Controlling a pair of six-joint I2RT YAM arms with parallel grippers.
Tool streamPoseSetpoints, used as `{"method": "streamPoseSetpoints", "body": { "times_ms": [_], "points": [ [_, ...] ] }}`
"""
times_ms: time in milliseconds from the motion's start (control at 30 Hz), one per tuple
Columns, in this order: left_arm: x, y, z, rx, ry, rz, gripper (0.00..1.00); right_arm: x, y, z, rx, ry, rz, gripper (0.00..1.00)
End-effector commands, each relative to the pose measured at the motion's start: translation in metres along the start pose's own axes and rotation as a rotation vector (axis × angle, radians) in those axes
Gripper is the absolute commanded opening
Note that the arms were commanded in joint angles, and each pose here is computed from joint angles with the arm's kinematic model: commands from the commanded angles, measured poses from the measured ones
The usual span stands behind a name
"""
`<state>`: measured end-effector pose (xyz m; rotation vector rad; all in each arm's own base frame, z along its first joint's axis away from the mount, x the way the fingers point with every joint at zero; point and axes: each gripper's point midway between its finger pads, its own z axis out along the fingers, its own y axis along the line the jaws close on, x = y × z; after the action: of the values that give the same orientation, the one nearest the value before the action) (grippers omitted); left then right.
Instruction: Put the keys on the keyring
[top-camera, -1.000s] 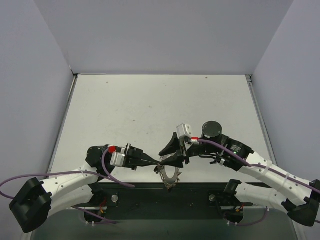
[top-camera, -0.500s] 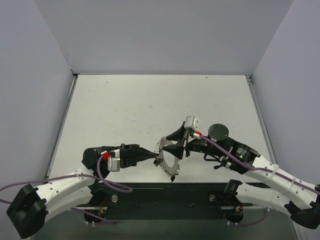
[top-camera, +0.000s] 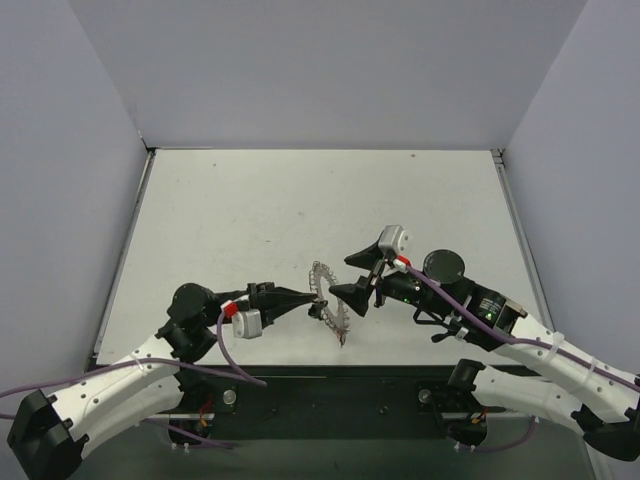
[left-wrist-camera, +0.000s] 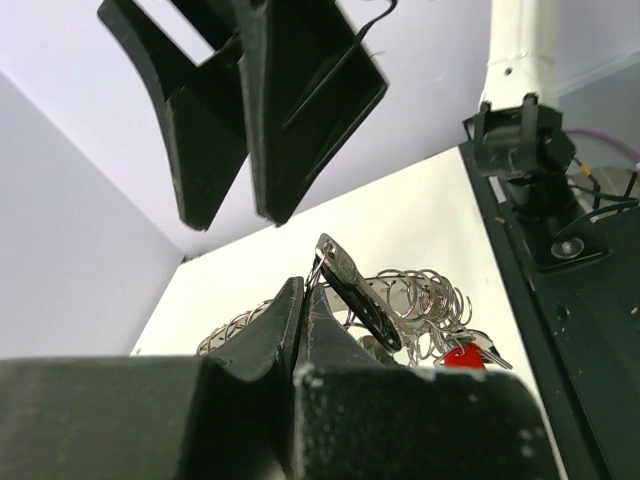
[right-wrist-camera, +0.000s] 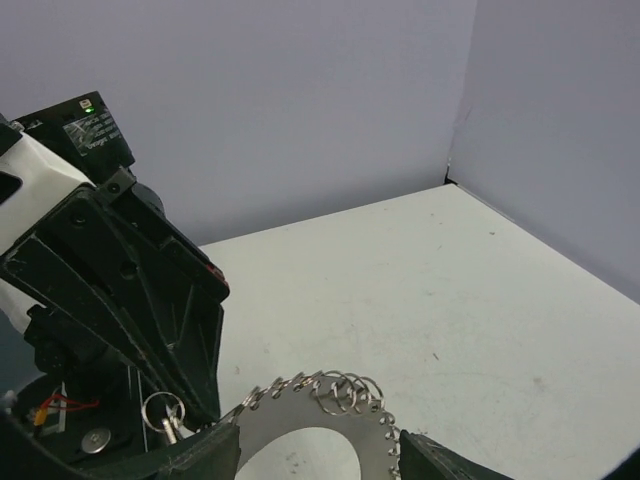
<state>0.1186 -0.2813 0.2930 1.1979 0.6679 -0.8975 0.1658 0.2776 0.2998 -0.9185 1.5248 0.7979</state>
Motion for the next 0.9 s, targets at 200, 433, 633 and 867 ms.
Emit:
{"method": "streamPoseSetpoints", "body": {
  "times_ms": [200,433,633,867],
  "points": [
    [-0.005,0.045,-0.005,-0.145,0.168,0.087,0.00,-0.006,0.039,0.005,-0.246,0.011,-0.030,0.66],
    [0.002,0.052,-0.009,-0.160,0.247,0.079,0.00,0.002,0.041,0.016,-0.266,0.047,-0.034,0.61],
    [0.001,0.049,-0.008,-0.144,0.263,0.084,0.00,0.004,0.032,0.029,-0.229,0.060,-0.038,0.51],
    [-0.002,0.046,-0.007,-0.132,0.247,0.098,0.00,0.004,0.028,0.036,-0.225,0.047,-0.048,0.48]
  ]
}}
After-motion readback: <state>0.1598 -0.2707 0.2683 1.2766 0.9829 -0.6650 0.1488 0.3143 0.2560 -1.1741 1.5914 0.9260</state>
